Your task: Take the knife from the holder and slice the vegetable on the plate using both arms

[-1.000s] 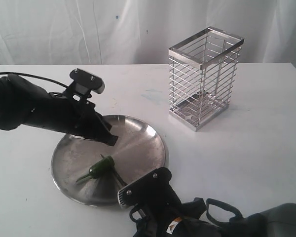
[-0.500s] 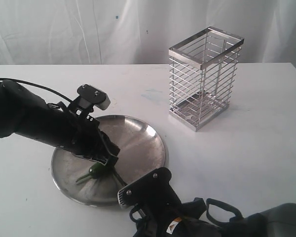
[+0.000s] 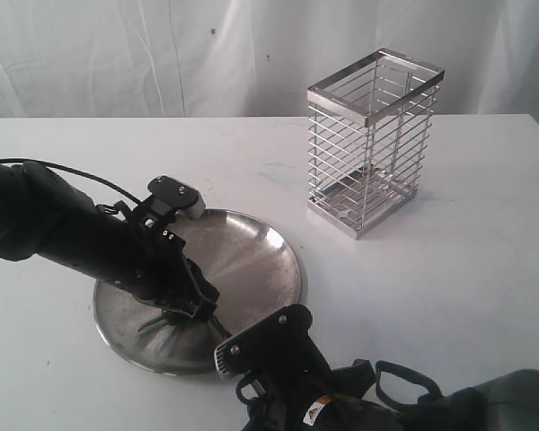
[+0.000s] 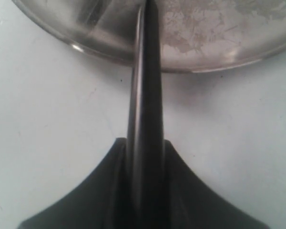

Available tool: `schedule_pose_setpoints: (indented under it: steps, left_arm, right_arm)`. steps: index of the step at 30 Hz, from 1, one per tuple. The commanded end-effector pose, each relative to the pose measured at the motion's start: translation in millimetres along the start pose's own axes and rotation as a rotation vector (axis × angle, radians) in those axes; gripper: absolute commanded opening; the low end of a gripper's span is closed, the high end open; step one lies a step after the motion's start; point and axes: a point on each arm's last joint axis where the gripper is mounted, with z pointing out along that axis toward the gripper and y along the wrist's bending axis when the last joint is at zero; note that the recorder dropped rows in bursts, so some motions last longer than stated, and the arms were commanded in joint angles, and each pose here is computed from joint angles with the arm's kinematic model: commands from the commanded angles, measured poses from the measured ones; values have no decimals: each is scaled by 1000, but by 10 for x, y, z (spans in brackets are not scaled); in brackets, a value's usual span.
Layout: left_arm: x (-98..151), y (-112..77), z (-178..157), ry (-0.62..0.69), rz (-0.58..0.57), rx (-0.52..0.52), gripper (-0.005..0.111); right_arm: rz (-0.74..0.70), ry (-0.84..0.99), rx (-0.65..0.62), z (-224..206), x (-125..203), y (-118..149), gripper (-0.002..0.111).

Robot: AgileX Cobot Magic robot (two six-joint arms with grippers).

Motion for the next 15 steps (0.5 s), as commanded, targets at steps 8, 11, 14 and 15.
schedule_pose_setpoints:
  steps: [8, 11, 14, 15]
  left_arm:
    - [336, 64, 257, 104, -4, -108, 16]
    - [249, 73, 177, 66, 23, -142, 16]
    - [87, 31, 8, -8, 48, -161, 16]
    - [43, 14, -54, -32, 56, -168, 16]
  right_arm:
    - [-3, -12, 9, 0, -18, -12, 0]
    - [-5, -14, 10, 0, -20, -13, 0]
    - [-5, -14, 10, 0, -20, -13, 0]
    - [-5, -14, 10, 0, -20, -13, 0]
